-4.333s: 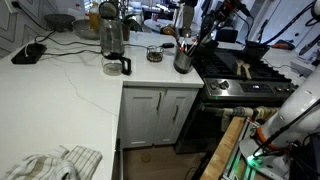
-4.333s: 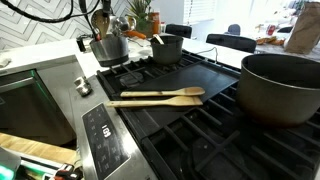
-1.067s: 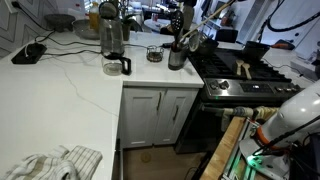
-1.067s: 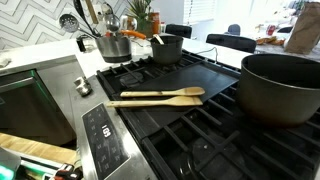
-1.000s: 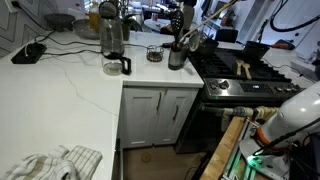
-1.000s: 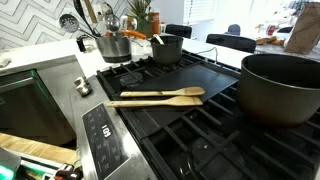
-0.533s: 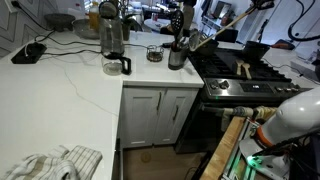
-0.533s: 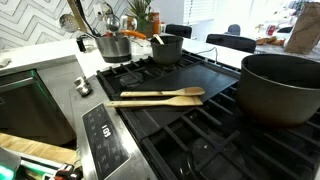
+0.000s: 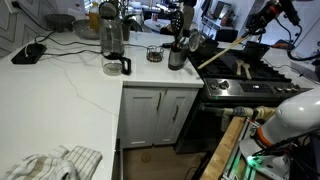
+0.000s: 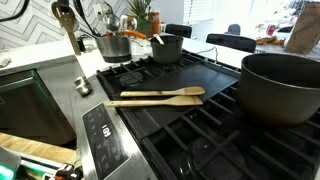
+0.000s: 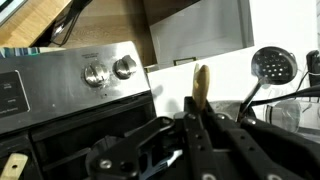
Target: Remove the wooden spoon from the silver container
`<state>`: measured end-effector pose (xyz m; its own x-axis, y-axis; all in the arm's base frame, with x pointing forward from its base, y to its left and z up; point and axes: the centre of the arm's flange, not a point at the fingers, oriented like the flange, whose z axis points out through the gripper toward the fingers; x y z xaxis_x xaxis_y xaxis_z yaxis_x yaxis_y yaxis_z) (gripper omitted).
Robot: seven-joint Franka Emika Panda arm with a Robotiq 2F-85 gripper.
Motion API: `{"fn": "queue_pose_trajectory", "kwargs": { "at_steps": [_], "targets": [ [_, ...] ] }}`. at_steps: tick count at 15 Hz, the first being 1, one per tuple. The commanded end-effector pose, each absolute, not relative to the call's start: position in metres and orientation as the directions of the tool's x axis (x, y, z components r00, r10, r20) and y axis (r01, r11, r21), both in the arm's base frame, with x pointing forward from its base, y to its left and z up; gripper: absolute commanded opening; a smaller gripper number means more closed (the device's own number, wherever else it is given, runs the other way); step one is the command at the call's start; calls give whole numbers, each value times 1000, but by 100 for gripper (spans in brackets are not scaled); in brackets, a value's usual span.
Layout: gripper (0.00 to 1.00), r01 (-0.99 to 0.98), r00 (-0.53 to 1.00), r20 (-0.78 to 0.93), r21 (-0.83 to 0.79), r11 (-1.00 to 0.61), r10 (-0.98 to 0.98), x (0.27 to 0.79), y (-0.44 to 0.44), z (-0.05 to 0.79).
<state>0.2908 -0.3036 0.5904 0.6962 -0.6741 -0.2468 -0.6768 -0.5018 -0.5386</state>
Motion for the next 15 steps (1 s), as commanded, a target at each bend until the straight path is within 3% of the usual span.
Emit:
{"fn": "queue_pose_trajectory", "kwargs": {
  "at_steps": [1,4,5,15],
  "targets": [
    [2,-679,659,-217,-584,-446,-720,321,-293,549],
    [2,-655,649,-181,-628,-420,-739,358,-277,526],
    [7,-665,657,-185,-599,-445,-731,341,-289,543],
    [2,-581,751,-158,-619,-529,-641,376,-250,508]
  ]
}}
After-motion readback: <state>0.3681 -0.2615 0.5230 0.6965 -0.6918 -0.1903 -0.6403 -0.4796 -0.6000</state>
